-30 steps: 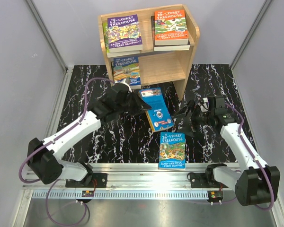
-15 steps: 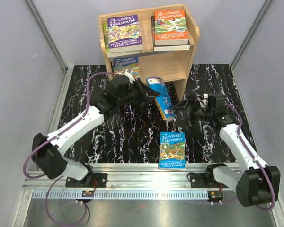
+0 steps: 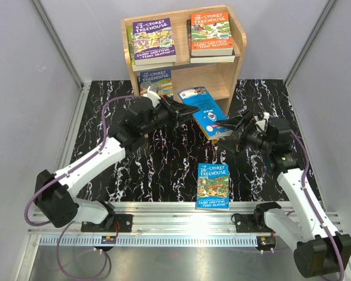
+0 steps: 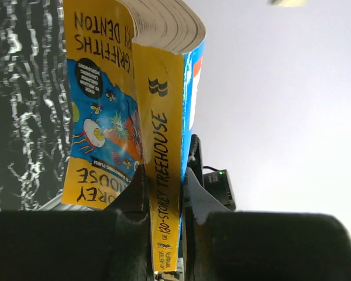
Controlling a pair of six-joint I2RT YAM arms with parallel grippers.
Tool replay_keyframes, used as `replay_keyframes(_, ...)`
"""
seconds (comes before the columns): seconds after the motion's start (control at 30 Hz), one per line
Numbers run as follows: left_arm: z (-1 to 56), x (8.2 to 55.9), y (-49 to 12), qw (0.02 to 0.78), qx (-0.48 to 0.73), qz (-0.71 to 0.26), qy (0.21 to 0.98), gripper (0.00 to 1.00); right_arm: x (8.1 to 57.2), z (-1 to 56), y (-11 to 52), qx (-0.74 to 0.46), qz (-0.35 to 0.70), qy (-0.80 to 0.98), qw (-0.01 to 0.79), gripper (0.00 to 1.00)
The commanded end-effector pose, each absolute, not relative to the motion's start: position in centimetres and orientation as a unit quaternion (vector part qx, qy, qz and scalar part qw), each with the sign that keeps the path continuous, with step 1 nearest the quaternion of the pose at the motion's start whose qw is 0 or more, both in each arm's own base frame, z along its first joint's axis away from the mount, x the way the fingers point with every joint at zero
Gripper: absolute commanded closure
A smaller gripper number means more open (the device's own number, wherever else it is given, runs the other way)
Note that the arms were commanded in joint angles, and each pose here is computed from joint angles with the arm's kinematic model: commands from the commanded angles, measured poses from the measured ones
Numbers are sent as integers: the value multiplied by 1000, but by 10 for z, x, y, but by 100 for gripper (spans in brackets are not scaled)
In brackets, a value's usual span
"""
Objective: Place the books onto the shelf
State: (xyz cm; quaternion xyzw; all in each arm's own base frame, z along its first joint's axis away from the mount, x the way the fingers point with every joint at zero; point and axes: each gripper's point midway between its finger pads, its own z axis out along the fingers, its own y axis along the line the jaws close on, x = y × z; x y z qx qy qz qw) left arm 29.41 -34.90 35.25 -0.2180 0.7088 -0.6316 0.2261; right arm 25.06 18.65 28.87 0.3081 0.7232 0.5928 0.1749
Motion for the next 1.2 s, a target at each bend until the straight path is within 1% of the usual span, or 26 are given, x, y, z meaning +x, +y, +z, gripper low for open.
replay_keyframes(0.0,438,277,-334,274,-185,-712,620,100,244,322,189,303,621,699,185,0)
replay_keyframes(0.2,439,279,-334,286,-178,-700,630,100,232,344,185,319,634,681,183,0)
replay_keyframes(0.37,448,283,-341,299,-157,-691,639,100,221,360,183,323,624,689,180,0)
replay_keyframes(0.5,458,285,-343,306,-148,-689,641,100,215,356,179,328,597,708,184,0)
replay_keyframes(0.67,460,286,-346,305,-140,-688,644,100,213,353,177,341,601,698,187,0)
replay_keyframes(0.83,465,278,-353,287,-134,-708,631,100,225,347,173,351,590,698,204,0)
replay_keyframes(1.1,466,249,-373,251,-125,-729,624,100,266,351,178,336,579,707,228,0)
replay_keyframes(1.17,468,245,-371,244,-130,-735,619,100,270,354,178,327,569,716,237,3)
